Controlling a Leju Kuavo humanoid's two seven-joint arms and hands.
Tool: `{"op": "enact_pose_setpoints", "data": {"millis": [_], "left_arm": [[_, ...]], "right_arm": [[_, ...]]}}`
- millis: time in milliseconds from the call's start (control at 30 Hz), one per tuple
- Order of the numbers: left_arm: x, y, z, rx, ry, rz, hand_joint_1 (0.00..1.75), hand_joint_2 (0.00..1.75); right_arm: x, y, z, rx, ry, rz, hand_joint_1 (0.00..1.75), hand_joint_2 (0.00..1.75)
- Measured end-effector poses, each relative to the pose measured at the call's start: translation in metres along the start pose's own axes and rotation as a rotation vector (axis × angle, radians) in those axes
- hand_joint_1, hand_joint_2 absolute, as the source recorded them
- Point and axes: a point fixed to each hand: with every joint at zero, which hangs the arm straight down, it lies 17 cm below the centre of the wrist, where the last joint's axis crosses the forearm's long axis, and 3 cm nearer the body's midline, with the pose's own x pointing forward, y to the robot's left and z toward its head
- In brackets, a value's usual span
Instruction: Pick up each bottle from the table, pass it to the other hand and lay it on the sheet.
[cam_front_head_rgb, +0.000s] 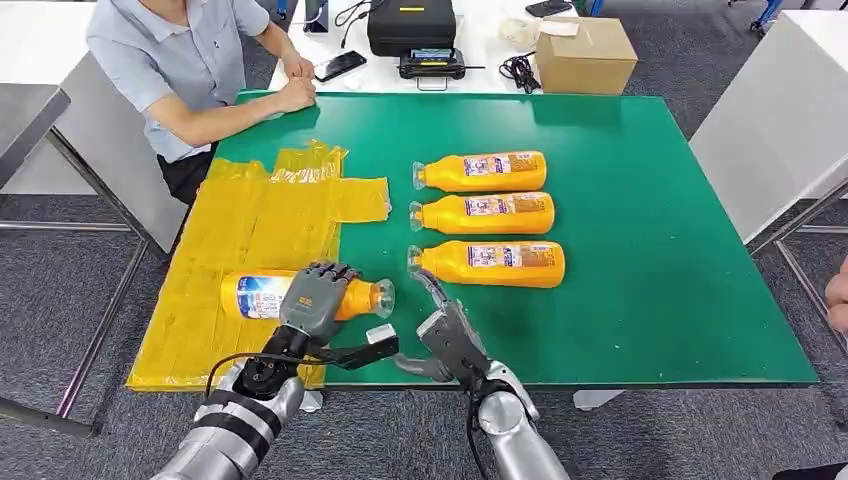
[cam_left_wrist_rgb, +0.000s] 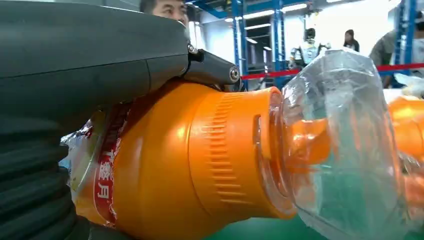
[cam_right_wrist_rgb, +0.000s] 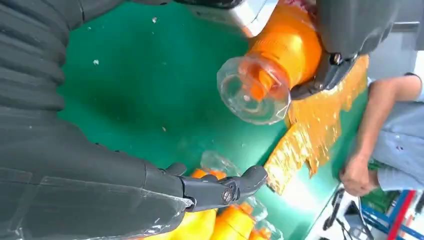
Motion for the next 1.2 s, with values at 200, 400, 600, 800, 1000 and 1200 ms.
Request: {"op": "enact_pose_setpoints", "data": {"millis": [200,400,600,800,1000,1200], "left_arm": [[0.001,-0.008,0.001,-0.025,-0.026,-0.026,1.75,1.75],[-0.006,-0.019,0.002,-0.065,-0.02,-0.045,1.34,1.75],[-0.018,-0.034,0.012,-0.11,-0.015,-0.073,0.49,1.75],[-0.023,-0.041,0.013,-0.145,-0.011,-0.079,0.0,1.75],[-0.033,-0.055,0.012,-0.234,0.0,-0.073,0.0,1.75],[-0.037,-0.058,0.013,-0.244,0.008,-0.07,0.0,1.75]], "right_arm": [[-0.008,0.004,0.004,0.012,0.019,-0.003,0.0,1.75],[-0.011,0.005,0.006,0.015,0.024,-0.005,0.0,1.75],[-0.001,-0.003,-0.005,0.006,-0.012,0.002,0.0,1.75],[0.002,-0.003,-0.007,0.009,-0.019,0.005,0.0,1.75],[0.002,-0.005,-0.008,0.01,-0.023,0.004,0.0,1.75],[0.001,-0.005,-0.008,0.01,-0.022,0.001,0.0,1.75]]}}
